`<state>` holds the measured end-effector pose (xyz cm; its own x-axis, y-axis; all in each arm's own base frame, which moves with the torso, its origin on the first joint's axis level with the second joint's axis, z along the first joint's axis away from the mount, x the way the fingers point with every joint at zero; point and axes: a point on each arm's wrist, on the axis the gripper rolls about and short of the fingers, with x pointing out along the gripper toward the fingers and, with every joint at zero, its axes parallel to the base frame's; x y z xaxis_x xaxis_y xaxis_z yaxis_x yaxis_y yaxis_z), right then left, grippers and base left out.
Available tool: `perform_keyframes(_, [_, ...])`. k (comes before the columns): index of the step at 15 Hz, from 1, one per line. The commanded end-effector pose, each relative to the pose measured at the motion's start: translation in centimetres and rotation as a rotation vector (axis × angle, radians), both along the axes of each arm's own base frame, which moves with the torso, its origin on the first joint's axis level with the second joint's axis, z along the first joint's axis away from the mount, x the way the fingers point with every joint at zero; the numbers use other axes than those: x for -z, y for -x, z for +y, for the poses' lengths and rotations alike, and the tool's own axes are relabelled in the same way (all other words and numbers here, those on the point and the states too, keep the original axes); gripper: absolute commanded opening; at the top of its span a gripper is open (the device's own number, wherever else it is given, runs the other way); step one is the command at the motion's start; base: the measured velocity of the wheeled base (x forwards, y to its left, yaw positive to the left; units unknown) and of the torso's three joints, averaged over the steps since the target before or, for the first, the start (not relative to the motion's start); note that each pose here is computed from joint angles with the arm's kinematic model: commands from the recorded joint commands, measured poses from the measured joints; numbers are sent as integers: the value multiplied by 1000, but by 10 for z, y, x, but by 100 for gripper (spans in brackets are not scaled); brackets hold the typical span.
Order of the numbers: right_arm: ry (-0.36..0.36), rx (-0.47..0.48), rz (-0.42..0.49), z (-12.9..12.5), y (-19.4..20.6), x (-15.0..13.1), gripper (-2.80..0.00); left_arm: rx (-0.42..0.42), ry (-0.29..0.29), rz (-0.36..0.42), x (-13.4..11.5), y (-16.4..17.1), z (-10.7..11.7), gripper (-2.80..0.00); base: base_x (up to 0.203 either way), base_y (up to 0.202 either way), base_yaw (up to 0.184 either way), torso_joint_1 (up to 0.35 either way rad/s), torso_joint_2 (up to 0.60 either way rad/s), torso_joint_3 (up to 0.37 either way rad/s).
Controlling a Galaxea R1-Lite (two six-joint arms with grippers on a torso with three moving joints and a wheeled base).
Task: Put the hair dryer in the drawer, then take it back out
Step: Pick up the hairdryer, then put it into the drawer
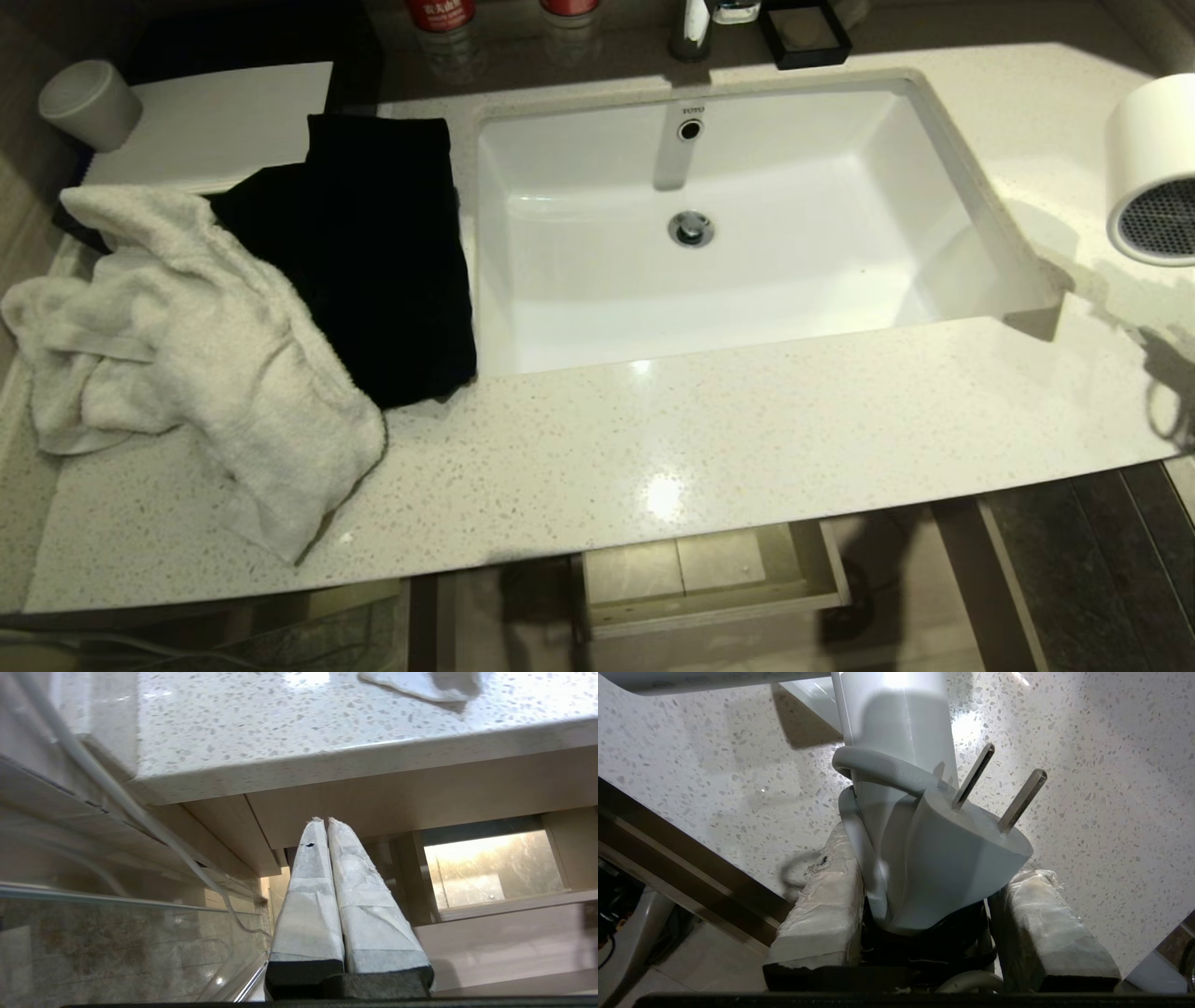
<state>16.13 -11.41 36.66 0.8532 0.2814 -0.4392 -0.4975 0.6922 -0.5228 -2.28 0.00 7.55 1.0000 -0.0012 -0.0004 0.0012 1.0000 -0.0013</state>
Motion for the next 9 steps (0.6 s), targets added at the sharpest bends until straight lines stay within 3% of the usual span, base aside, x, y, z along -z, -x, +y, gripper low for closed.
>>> perform_keyframes(1, [-2,12,-27,17,18,-10,-280,0,0,0,0,0,0,-280,0,0,0,0,0,0])
perform_keyframes(3, [-74,72,-11,32,30,-16,-280,0,0,1,0,0,0,-280,0,0,0,0,0,0])
perform_keyframes(5, [-86,88,-3,41,37,-18,-280,2,0,1,0,0,0,-280,0,0,0,-40,55,-4])
perform_keyframes(9, [-77,78,-18,48,42,-21,-280,2,0,0,0,0,0,-280,0,0,0,-303,246,-52])
